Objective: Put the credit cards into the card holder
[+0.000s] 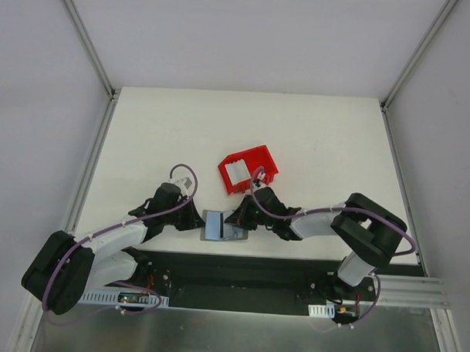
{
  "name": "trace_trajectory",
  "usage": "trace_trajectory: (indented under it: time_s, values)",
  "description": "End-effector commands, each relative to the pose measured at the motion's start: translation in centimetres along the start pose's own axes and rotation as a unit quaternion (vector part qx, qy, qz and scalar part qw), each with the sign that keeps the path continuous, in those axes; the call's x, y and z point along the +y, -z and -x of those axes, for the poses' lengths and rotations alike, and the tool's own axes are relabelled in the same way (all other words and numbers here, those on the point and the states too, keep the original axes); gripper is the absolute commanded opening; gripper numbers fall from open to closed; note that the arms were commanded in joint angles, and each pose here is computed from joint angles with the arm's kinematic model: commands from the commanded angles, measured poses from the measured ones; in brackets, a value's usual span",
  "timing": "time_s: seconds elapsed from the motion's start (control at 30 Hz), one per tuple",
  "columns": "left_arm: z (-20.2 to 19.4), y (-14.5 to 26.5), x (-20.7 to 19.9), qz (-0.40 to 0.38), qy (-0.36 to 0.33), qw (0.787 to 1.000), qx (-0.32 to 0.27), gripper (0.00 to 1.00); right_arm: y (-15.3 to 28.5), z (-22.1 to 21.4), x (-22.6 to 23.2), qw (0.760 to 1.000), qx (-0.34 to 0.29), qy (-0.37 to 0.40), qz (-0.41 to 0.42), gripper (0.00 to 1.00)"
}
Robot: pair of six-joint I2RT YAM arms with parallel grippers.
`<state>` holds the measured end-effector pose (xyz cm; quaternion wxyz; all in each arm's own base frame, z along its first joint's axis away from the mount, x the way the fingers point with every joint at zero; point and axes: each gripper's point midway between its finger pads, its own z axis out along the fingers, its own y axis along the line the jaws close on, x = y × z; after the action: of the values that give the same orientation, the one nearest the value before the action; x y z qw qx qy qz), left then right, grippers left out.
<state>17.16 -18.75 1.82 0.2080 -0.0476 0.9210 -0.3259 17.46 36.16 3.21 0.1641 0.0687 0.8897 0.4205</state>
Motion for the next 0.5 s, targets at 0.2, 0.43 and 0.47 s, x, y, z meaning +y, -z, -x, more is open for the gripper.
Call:
trace_trajectory:
  time_s: [0.2,0.43,0.47]
  values:
    - [-0.3,-0.1,0.6,0.010,0.001,1.000,0.001,0.00,1.3,0.6,-2.7,0.998,-0.035,0.003,-0.059,0.01]
    - [-0.2,-0.1,0.5,0.008,-0.002,1.000,0.001,0.00,0.5,-0.1,-2.4,0.998,-0.010,0.002,-0.060,0.00]
    - [-0.3,-0.1,0.6,0.009,-0.001,1.000,0.002,0.00,0.4,-0.3,-2.2,0.998,-0.008,0.003,-0.056,0.01]
